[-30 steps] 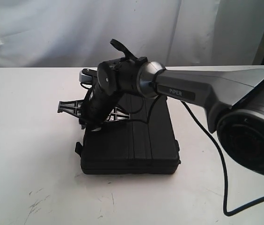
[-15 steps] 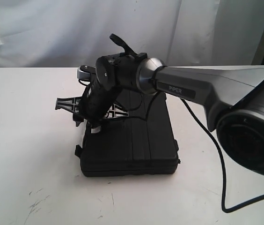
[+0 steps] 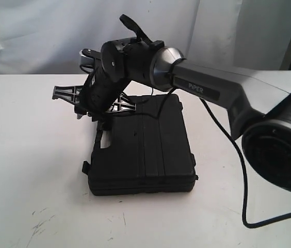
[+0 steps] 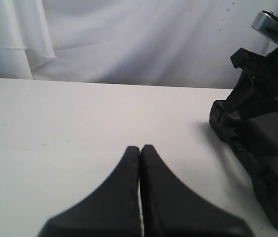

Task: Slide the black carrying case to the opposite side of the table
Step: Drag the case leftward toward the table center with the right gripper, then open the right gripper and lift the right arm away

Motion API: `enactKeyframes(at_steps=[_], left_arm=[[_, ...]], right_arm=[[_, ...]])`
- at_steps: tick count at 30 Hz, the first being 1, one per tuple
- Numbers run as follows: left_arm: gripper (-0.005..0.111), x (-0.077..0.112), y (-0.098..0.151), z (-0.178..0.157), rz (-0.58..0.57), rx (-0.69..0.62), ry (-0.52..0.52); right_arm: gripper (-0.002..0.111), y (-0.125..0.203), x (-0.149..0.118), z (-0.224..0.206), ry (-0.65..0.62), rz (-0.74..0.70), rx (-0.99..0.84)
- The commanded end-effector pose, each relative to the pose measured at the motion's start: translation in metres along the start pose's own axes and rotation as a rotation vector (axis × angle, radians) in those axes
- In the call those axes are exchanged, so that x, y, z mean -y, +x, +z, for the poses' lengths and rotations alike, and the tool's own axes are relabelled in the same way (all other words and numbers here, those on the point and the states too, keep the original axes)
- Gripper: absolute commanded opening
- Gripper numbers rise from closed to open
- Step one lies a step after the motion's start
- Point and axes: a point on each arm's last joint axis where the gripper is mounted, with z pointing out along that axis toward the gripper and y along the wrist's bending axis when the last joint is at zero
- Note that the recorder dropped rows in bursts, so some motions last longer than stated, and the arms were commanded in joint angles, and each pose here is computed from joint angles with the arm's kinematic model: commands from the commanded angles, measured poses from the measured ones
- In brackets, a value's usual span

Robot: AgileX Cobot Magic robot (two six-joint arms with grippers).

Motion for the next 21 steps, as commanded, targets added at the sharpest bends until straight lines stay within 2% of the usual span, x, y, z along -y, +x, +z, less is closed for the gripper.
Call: enactKeyframes(at_steps=[1, 2, 3, 6, 11, 15, 21], left_arm=[[0.000, 0.000, 0.001, 0.000, 0.000, -0.001, 0.001], [0.000, 0.000, 0.001, 0.000, 0.000, -0.001, 0.001], [0.000, 0.000, 0.001, 0.000, 0.000, -0.001, 0.001], [0.000, 0.000, 0.001, 0.000, 0.000, -0.001, 0.001], [0.000, 0.000, 0.001, 0.000, 0.000, -0.001, 0.001], [0.000, 0.000, 0.001, 0.000, 0.000, -0.001, 0.001], [0.000, 0.000, 0.001, 0.000, 0.000, -0.001, 0.001]], right_arm=[[0.009, -0.013, -0.008, -0.034, 0.058, -0.118, 0.100], [0.002, -0.015, -0.010, -0.043, 0.082, -0.153, 0.121], [0.000, -0.018, -0.012, -0.053, 0.102, -0.182, 0.144], [0.000, -0.020, -0.016, -0.077, 0.153, -0.250, 0.192], [0.000, -0.009, -0.022, -0.108, 0.137, -0.322, 0.238], [0.000, 0.015, -0.019, -0.129, 0.084, -0.381, 0.273], [0.000, 0.058, 0.007, -0.168, 0.017, -0.414, 0.323]])
